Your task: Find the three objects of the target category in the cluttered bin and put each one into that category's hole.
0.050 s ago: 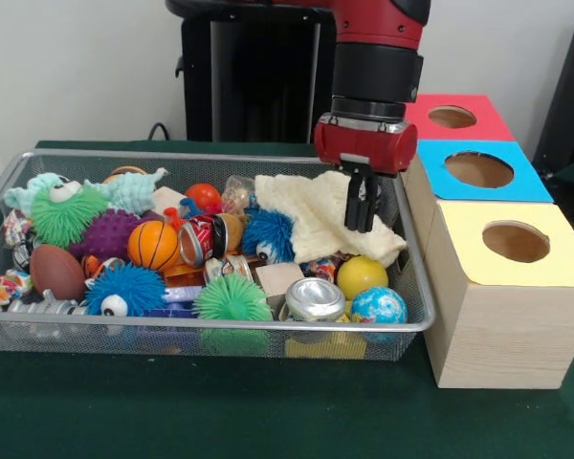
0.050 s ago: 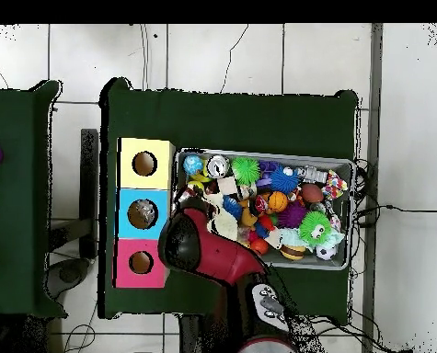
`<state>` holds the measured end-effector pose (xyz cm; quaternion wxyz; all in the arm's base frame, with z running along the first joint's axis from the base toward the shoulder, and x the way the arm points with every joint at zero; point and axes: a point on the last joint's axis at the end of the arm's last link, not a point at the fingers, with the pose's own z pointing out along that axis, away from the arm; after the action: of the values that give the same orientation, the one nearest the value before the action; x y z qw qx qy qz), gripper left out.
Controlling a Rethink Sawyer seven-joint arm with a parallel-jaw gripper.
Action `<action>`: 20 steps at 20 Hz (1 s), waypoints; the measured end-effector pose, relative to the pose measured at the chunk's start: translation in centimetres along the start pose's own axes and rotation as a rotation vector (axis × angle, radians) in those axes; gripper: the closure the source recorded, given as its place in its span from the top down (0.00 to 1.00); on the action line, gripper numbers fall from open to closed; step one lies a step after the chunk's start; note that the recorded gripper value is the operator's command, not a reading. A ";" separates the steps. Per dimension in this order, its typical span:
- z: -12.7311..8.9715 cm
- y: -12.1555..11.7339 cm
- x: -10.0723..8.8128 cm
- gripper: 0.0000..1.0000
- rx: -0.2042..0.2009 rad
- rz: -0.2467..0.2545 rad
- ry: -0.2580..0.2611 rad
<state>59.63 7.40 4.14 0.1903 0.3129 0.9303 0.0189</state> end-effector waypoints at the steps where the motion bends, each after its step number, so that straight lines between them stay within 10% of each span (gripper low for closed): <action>1: -0.1 0.0 -0.3 0.00 0.000 -0.001 0.009; 20: -3.2 0.2 -6.9 0.00 -0.038 -0.020 -0.022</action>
<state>63.66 3.77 9.50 0.2069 0.3001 0.9307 0.0314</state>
